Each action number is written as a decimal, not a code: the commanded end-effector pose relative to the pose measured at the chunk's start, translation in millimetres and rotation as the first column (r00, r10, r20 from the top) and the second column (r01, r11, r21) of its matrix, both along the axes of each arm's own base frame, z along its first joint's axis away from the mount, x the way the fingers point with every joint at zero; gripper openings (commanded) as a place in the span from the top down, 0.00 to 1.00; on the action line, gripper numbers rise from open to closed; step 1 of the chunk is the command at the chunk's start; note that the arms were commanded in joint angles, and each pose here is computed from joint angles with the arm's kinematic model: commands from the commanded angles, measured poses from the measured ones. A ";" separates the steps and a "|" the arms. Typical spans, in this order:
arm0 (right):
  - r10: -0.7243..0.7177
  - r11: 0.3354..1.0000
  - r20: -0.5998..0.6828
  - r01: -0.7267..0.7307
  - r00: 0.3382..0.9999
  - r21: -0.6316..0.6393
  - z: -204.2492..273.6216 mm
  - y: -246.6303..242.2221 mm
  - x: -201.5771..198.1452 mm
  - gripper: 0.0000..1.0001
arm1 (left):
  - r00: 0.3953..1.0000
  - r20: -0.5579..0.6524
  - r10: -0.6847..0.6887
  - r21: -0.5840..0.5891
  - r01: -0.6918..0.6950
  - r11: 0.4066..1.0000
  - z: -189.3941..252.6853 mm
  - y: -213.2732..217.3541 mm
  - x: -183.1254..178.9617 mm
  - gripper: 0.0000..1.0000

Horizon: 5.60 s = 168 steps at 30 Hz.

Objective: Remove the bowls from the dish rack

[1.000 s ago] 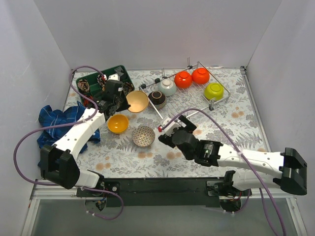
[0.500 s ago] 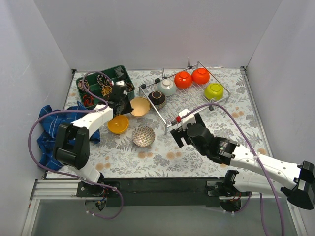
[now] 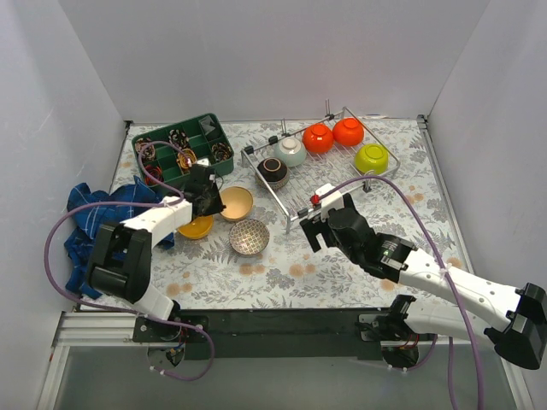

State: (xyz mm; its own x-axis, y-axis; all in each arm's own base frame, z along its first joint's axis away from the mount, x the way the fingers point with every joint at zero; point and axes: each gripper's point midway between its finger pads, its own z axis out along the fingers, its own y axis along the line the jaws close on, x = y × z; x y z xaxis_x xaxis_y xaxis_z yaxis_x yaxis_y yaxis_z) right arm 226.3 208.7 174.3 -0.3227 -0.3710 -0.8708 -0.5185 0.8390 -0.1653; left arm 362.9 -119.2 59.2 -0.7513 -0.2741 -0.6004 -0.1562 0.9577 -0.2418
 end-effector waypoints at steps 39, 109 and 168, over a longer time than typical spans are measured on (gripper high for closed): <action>-0.168 0.702 -0.544 0.487 0.822 0.520 28.6 110.0 191.0 0.01 | 0.979 0.201 0.045 -0.190 -0.006 0.982 128.4 14.8 -82.4 0.02; -0.070 0.727 -0.214 0.197 0.974 0.658 39.5 74.0 162.3 0.99 | 0.973 0.205 0.106 -0.289 -0.044 0.956 163.0 29.2 -151.6 0.02; 0.414 0.781 0.834 0.329 0.365 -0.532 119.2 106.8 -10.5 0.99 | 0.941 -0.224 -0.253 -0.521 0.103 0.847 134.1 -131.4 -96.7 0.54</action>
